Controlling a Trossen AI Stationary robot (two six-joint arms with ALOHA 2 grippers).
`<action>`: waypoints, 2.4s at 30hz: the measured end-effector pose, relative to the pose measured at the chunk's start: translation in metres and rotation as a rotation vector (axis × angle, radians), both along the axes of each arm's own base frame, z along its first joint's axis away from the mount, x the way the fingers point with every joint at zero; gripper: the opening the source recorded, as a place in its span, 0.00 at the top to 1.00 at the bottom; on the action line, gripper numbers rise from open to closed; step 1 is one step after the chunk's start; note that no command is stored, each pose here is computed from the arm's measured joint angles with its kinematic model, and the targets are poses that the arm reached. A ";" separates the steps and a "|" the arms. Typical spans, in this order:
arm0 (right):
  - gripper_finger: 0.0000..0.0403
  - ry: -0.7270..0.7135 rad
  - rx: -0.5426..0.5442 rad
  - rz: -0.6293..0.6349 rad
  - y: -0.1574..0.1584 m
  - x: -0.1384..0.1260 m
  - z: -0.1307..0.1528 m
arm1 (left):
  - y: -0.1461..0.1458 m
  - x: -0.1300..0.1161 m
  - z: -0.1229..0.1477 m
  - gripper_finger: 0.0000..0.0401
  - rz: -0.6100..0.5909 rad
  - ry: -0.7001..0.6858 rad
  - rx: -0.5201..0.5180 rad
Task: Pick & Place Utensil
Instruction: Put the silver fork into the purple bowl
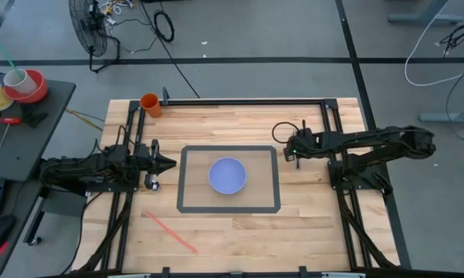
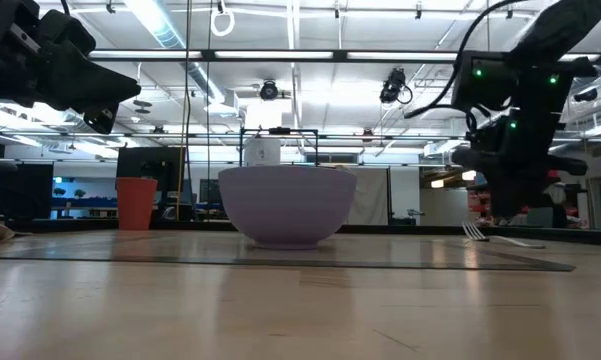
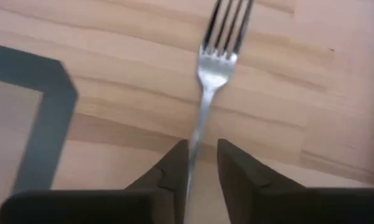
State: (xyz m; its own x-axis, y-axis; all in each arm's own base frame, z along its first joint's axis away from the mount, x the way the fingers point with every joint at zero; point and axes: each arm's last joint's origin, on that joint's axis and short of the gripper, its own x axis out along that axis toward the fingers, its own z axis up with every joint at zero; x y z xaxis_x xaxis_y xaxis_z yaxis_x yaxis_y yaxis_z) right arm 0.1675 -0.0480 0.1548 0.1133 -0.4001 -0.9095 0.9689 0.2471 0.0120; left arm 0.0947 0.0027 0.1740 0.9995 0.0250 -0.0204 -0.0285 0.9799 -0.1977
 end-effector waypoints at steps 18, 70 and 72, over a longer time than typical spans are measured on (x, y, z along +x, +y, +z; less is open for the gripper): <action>0.76 0.056 0.000 -0.032 -0.012 0.009 -0.037 | 0.000 0.000 0.000 0.88 0.000 0.000 0.000; 0.97 -0.020 0.136 0.888 0.087 0.255 0.095 | 0.000 0.000 0.000 0.88 0.000 0.000 0.000; 0.97 0.014 0.168 0.892 0.088 0.256 0.086 | 0.000 0.000 0.000 0.88 0.000 0.000 0.000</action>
